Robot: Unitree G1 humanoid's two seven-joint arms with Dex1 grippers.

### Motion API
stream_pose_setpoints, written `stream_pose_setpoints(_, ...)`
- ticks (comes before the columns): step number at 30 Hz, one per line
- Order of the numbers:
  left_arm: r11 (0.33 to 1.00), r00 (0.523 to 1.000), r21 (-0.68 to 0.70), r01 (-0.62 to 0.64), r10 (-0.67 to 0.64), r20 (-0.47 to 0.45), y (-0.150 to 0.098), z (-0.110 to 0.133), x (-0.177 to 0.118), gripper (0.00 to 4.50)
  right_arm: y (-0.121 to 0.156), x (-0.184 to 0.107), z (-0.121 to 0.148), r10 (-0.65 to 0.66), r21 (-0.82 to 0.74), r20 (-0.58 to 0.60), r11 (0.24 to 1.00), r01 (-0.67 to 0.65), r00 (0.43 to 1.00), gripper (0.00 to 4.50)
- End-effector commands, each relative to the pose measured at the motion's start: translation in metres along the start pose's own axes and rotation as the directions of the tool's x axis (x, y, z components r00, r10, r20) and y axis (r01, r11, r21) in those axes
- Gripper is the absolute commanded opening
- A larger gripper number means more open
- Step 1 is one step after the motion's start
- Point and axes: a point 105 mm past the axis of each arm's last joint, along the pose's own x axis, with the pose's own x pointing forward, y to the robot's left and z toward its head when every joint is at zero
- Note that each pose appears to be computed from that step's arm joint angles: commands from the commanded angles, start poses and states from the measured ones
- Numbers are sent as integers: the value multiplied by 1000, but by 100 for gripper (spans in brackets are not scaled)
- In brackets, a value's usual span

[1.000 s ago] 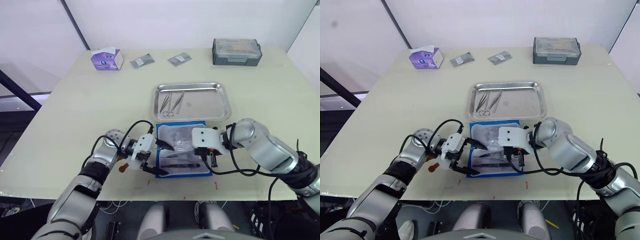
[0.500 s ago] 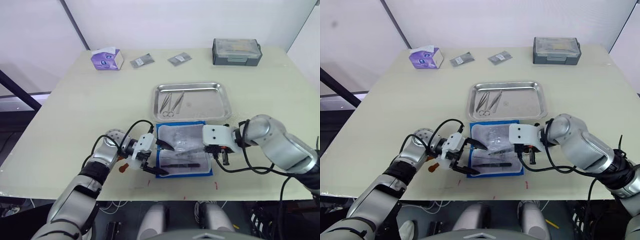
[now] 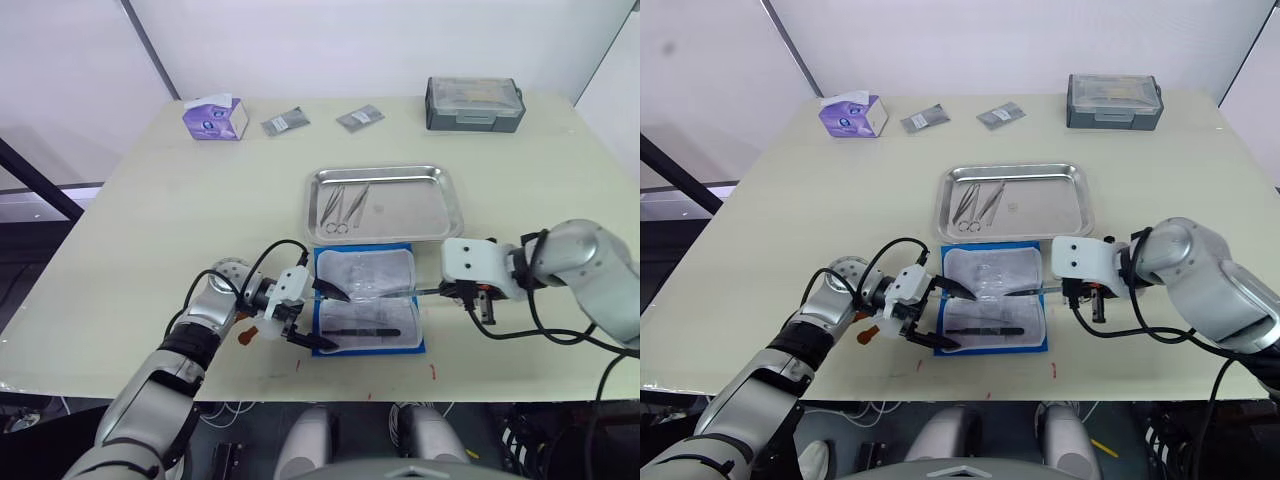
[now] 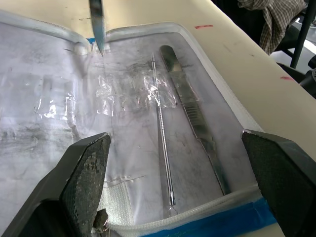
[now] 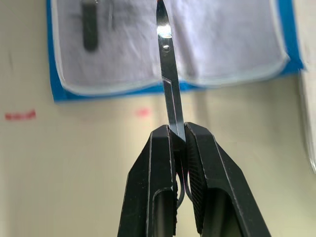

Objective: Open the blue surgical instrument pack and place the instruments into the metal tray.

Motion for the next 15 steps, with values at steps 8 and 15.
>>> stream_pose_setpoints(8, 970, 987, -197, 140, -152, -49, -39, -40, 22, 450, -47, -21, 20, -253, 192, 228, 958, 212, 940, 6)
stream_pose_setpoints(15, 971, 988, -195, 136, -147, -43, -38, -40, 24, 450, -84, -6, 48, -390, 348, 327, 897, 274, 861, 6)
